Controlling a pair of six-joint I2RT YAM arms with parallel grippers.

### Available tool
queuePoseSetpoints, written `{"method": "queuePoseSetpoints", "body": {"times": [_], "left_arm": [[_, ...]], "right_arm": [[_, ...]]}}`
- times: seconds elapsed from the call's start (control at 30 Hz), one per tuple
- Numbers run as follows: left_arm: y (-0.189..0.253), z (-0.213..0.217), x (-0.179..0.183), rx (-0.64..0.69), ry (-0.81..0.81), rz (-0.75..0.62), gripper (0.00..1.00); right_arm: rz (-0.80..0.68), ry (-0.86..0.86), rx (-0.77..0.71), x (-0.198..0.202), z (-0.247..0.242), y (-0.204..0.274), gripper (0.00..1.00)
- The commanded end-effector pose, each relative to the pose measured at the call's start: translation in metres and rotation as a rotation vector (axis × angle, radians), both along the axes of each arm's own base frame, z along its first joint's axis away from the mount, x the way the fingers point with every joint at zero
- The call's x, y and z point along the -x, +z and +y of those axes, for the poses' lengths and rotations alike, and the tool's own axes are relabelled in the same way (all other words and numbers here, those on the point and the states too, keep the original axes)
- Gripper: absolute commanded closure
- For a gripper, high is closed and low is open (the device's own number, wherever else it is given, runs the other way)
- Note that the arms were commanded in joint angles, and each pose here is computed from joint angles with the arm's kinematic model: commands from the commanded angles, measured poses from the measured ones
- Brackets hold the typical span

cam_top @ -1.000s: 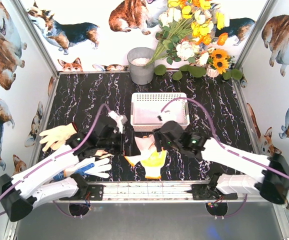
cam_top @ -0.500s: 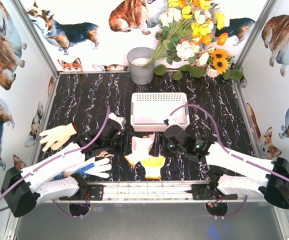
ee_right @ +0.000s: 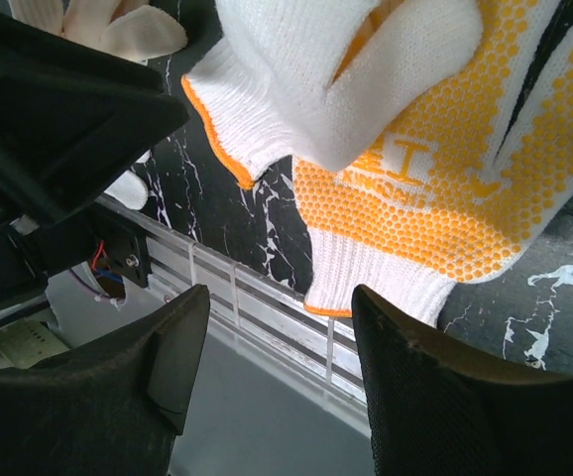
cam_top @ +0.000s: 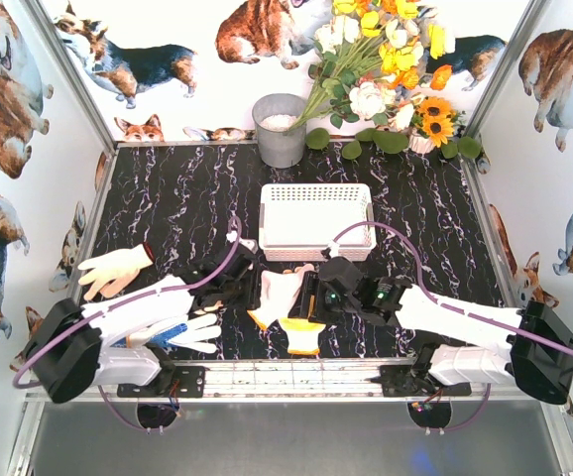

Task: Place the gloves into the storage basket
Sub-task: Pick up the glove from the center of the board.

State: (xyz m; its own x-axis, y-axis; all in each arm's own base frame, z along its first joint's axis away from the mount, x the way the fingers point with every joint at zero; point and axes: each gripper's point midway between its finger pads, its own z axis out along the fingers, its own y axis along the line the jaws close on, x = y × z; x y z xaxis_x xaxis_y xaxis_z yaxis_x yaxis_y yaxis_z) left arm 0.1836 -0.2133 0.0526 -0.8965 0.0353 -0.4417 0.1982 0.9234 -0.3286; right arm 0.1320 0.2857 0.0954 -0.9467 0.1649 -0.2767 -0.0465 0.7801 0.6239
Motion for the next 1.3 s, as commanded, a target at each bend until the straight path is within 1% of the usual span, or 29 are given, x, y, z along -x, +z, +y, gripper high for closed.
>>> {"method": "queuePoseSetpoints", "body": {"times": [0.0,0.13,0.33,0.47,0.57,0.7,0.83,0.87,0.97,1.03,1.07,1.17,1.27], "left_arm": [[-0.010,0.003,-0.010,-0.040,0.028,-0.001,0.70],[-0.016,0.006,-0.008,-0.054,0.046,0.015,0.71],[-0.017,0.013,-0.014,-0.083,0.077,-0.012,0.70],[-0.025,0.014,-0.011,-0.093,0.081,0.010,0.72],[-0.026,0.007,-0.010,-0.057,0.077,0.020,0.76],[-0.026,-0.003,-0.007,0.005,0.048,0.019,0.76],[-0.039,0.004,0.004,-0.021,0.042,0.062,0.78],[-0.041,0.003,0.007,-0.014,0.032,0.072,0.78],[-0.040,-0.008,0.017,0.067,-0.018,0.089,0.75],[-0.040,-0.012,0.022,0.105,-0.021,0.095,0.74],[-0.042,-0.011,0.023,0.110,-0.017,0.098,0.74],[-0.047,-0.007,0.027,0.101,-0.002,0.113,0.75],[-0.043,-0.014,0.029,0.152,-0.011,0.112,0.78]], "right_arm": [[-0.046,-0.026,-0.043,-0.007,0.003,0.011,0.39],[-0.055,-0.011,-0.024,-0.006,0.001,0.012,0.39],[-0.063,0.024,-0.021,-0.006,0.004,0.014,0.38],[-0.061,0.050,-0.021,-0.006,0.010,0.015,0.38],[-0.059,0.055,-0.020,-0.007,0.013,0.015,0.37],[-0.056,0.054,-0.027,-0.008,0.016,0.015,0.37],[-0.070,0.047,-0.010,-0.011,0.015,0.016,0.37],[-0.078,0.044,-0.004,-0.013,0.014,0.017,0.37],[-0.096,0.041,0.014,-0.015,0.010,0.019,0.37],[-0.098,0.043,0.023,-0.015,0.009,0.020,0.33],[-0.099,0.044,0.023,-0.015,0.009,0.020,0.32],[-0.091,0.045,0.021,-0.013,0.008,0.019,0.32],[-0.089,0.033,0.012,-0.013,0.008,0.018,0.32]]}}
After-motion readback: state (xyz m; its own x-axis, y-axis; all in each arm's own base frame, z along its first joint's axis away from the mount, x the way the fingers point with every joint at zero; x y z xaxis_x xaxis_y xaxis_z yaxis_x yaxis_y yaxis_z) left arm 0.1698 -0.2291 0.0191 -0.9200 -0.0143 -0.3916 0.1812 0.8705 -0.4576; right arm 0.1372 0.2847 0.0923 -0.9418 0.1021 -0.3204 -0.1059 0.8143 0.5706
